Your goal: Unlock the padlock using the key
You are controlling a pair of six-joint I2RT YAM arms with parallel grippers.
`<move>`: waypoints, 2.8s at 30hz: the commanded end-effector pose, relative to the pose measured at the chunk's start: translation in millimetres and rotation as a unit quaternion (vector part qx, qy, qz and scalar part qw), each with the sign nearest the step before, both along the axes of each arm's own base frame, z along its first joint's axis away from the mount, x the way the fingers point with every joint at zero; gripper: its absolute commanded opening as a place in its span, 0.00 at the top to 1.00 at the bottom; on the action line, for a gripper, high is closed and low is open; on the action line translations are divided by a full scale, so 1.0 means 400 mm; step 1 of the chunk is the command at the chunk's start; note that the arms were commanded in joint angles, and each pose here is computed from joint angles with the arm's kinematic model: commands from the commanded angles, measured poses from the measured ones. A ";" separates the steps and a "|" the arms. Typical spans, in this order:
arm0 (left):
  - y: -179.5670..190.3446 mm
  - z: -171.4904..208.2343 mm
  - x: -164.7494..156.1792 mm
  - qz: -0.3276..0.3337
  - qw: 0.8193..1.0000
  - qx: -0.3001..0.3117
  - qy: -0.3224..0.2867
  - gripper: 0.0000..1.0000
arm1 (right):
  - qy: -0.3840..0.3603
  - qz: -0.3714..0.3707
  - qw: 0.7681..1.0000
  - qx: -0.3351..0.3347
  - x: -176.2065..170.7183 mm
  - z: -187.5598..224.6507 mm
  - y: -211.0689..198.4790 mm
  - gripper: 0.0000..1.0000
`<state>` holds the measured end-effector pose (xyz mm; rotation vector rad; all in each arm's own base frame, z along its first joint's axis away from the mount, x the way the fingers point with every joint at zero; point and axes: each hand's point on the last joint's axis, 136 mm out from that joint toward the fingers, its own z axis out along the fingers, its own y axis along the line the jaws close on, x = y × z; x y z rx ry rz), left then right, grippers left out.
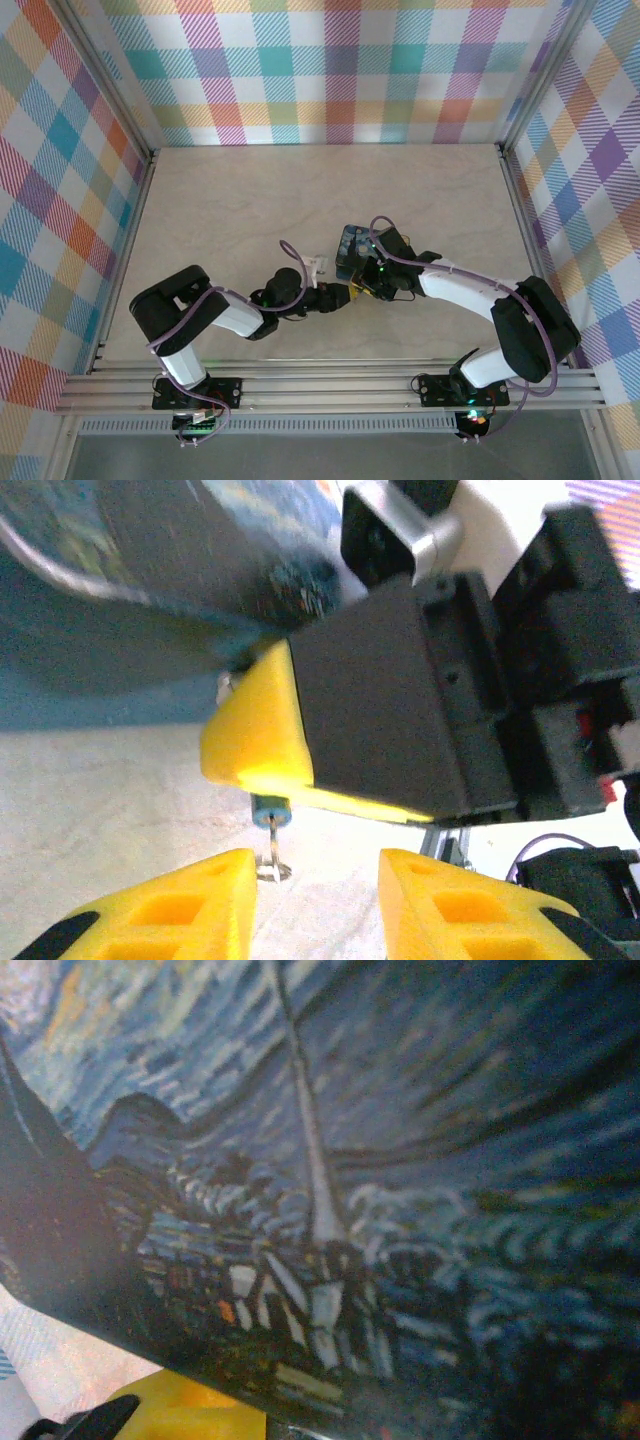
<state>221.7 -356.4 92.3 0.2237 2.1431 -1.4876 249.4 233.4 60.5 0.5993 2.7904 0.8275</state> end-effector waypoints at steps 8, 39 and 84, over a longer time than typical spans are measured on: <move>-0.022 0.000 0.008 0.008 1.000 -0.013 -0.004 0.66 | -0.011 -0.004 1.000 0.017 0.011 0.018 0.017 1.00; -0.047 -0.113 -0.043 -0.115 0.781 0.423 -0.445 1.00 | 0.070 0.166 0.983 -0.021 -0.033 0.102 0.025 0.84; 0.188 -0.084 0.071 0.096 0.898 0.417 -0.099 1.00 | -0.081 -0.013 0.996 0.037 -0.029 0.107 -0.066 0.67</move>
